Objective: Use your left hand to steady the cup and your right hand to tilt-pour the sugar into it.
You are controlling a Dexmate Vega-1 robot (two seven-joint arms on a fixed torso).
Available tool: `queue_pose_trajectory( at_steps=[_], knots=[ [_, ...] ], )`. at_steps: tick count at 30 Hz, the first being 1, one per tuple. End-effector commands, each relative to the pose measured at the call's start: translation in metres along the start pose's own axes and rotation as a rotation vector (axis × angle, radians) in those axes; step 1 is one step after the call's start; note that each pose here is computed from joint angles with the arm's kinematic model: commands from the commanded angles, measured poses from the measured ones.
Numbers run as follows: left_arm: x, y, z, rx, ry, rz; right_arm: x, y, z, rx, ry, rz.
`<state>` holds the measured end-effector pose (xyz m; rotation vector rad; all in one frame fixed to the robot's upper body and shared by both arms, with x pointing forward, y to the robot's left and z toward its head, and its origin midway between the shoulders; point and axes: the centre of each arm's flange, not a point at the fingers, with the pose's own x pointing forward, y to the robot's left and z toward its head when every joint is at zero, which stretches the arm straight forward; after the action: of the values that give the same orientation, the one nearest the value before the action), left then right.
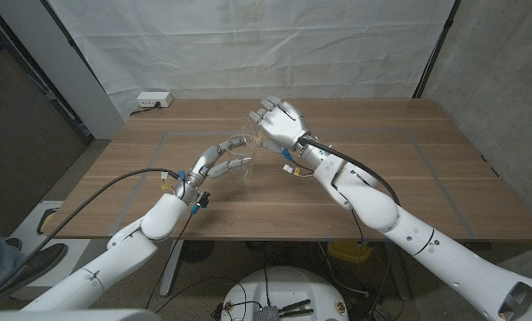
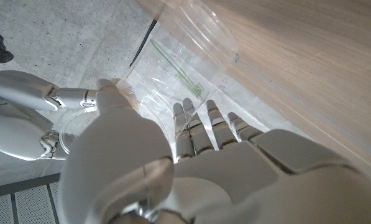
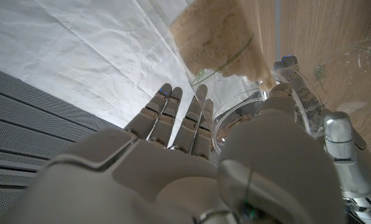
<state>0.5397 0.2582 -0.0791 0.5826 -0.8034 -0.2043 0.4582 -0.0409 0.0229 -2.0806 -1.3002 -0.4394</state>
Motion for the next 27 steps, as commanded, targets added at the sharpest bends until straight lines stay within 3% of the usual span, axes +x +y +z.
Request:
queue_pose_trajectory(
  at_steps=[1,9,17,27],
  knots=[
    [-0.001,-0.001,0.002,-0.001,-0.005,0.004,0.006,-0.009,0.0,-0.048,-0.039,-0.018],
    [-0.002,-0.002,0.003,-0.006,-0.011,0.004,0.013,-0.016,0.001,-0.116,-0.072,-0.053],
    [-0.004,0.001,0.004,-0.013,-0.013,0.01,0.014,-0.014,0.0,-0.148,-0.079,-0.09],
    [-0.01,0.005,0.003,-0.025,-0.008,0.026,0.008,-0.005,-0.007,-0.151,-0.054,-0.057]
  ],
)
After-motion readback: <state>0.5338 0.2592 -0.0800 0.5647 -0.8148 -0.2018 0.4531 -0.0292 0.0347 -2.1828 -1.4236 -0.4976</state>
